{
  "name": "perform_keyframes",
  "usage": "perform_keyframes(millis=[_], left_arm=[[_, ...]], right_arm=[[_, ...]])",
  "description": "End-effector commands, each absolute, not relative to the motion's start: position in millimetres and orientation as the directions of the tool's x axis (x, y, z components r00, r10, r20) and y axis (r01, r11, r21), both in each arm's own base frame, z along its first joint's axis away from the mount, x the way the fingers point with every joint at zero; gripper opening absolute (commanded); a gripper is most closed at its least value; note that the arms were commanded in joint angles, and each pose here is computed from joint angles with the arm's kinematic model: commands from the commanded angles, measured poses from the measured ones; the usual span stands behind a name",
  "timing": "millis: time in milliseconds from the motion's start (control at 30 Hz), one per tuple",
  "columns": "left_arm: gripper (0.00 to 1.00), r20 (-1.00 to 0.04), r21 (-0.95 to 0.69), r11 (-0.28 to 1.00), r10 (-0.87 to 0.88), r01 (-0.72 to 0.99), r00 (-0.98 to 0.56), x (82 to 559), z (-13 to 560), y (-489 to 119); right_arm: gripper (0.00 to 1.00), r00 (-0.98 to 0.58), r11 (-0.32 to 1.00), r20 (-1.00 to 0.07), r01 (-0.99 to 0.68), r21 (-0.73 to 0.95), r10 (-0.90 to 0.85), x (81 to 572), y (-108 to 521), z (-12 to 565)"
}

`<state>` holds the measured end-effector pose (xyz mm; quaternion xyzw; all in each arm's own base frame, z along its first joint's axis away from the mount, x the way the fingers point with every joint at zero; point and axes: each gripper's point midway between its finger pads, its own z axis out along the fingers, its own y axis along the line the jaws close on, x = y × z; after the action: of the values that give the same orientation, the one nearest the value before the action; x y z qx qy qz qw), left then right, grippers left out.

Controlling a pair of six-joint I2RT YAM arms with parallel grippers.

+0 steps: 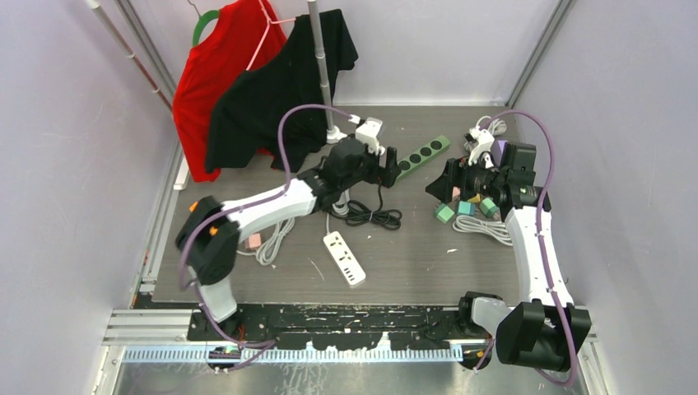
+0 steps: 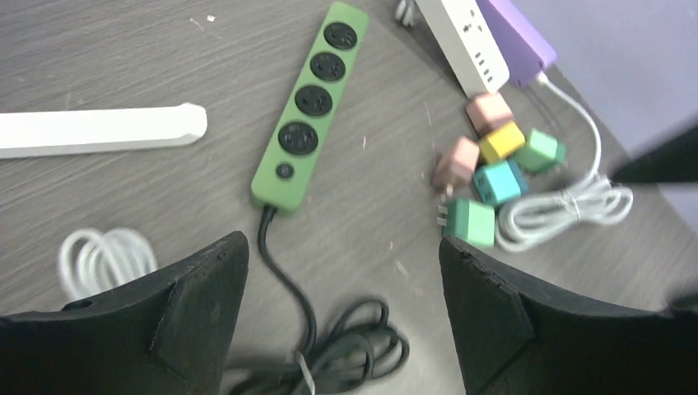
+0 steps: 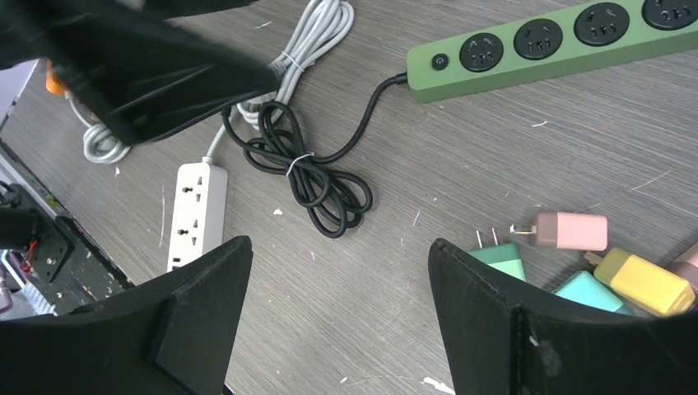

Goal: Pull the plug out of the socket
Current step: Place the socket at the center of the board.

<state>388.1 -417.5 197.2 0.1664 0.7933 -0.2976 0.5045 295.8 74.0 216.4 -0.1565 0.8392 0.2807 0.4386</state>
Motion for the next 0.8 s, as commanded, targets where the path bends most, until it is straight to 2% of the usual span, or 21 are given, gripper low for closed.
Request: perform_keyframes(millis=[0,133,200,500,767], left_arm=[[0.86,-0.955,-0.127,0.803,0.059,0.582,-0.290,353.0,224.0,-367.3],[0.87,-0.961,-0.147,0.812,0.018,0.565,-0.276,313.7,225.7,-319.5],[0.99,-0.956,-0.203,0.808,-0.040,0.553,-0.292,292.5,225.9,-297.7],[1.00,-0.870,-0.490,0.735,-0.375,0.468,-0.321,227.0,199.4,-223.7],[0.98,-0.745,-0.657,0.642,-0.473,0.396,-0.470,196.5,174.5,-214.0]], right_arm=[[0.83,-0.494,0.768,-0.869,-0.569,0.296,-0.031,293.7,79.4,234.0],[0.83,-0.491,0.764,-0.871,-0.573,0.297,-0.030,293.1,80.3,234.7],[0.83,-0.491,0.764,-0.870,-0.572,0.298,-0.029,293.2,80.2,234.6],[0.83,-0.509,0.757,-0.860,-0.571,0.319,-0.022,293.7,81.6,229.7],[0.83,-0.521,0.753,-0.853,-0.569,0.331,-0.019,294.4,82.1,226.0]])
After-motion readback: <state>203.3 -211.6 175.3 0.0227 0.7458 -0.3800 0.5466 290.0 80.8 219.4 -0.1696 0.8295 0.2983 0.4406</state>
